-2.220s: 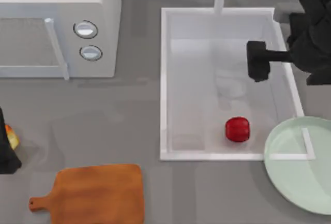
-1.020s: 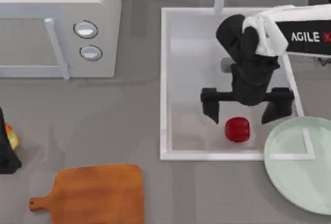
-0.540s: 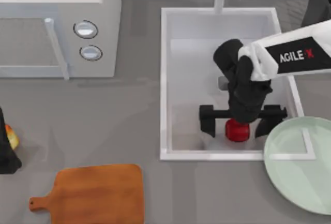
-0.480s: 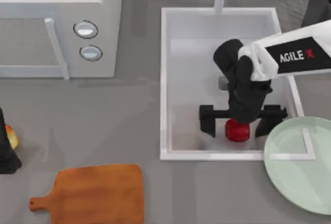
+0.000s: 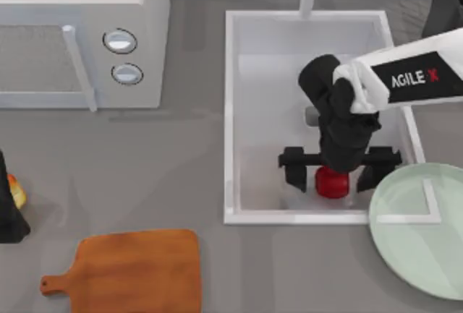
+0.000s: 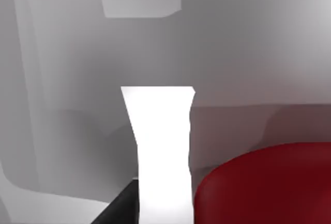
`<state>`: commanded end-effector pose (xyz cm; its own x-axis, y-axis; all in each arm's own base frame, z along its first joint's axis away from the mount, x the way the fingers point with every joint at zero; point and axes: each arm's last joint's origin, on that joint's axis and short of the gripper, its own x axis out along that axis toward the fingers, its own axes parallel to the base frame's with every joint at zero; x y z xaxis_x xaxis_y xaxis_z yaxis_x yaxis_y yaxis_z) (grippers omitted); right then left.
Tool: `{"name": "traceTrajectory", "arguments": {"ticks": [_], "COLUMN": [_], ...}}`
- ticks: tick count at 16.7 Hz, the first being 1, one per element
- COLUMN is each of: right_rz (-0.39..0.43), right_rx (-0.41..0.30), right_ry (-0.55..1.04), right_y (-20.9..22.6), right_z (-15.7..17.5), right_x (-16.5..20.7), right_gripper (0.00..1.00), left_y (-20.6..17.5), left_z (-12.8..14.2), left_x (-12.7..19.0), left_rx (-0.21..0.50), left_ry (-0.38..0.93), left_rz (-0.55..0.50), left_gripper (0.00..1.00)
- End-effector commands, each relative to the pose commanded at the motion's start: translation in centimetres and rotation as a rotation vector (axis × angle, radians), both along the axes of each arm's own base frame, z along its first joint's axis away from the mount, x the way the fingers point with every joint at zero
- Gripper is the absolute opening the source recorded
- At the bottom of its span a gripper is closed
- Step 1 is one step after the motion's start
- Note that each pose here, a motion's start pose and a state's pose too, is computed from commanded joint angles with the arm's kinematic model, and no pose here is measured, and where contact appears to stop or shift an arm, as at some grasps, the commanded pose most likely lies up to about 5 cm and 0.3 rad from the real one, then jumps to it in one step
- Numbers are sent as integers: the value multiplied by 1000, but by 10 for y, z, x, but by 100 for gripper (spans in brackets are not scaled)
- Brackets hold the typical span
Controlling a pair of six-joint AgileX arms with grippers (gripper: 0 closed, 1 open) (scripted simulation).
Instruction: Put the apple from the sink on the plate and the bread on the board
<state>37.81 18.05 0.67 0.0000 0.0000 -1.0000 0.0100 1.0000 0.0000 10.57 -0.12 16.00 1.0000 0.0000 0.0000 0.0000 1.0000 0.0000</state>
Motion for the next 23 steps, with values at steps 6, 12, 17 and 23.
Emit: {"name": "traceTrajectory", "arguments": {"ticks": [6,12,17,23], "right_rz": [0,0,6,6], "right_rx": [0,0,2,-7], "right_ry": [0,0,-56,-39], "right_y": [0,0,2,2], "right_z": [0,0,34,106], "right_x": [0,0,7,7], "right_gripper": [2,0,0,0], "left_y": [0,0,0,0], "left_z": [0,0,0,0], "left_x": [0,0,0,0], "left_rx": [0,0,0,0], "left_ry": [0,0,0,0], "left_rz": [0,0,0,0], "left_gripper": [100,100,100,100]}}
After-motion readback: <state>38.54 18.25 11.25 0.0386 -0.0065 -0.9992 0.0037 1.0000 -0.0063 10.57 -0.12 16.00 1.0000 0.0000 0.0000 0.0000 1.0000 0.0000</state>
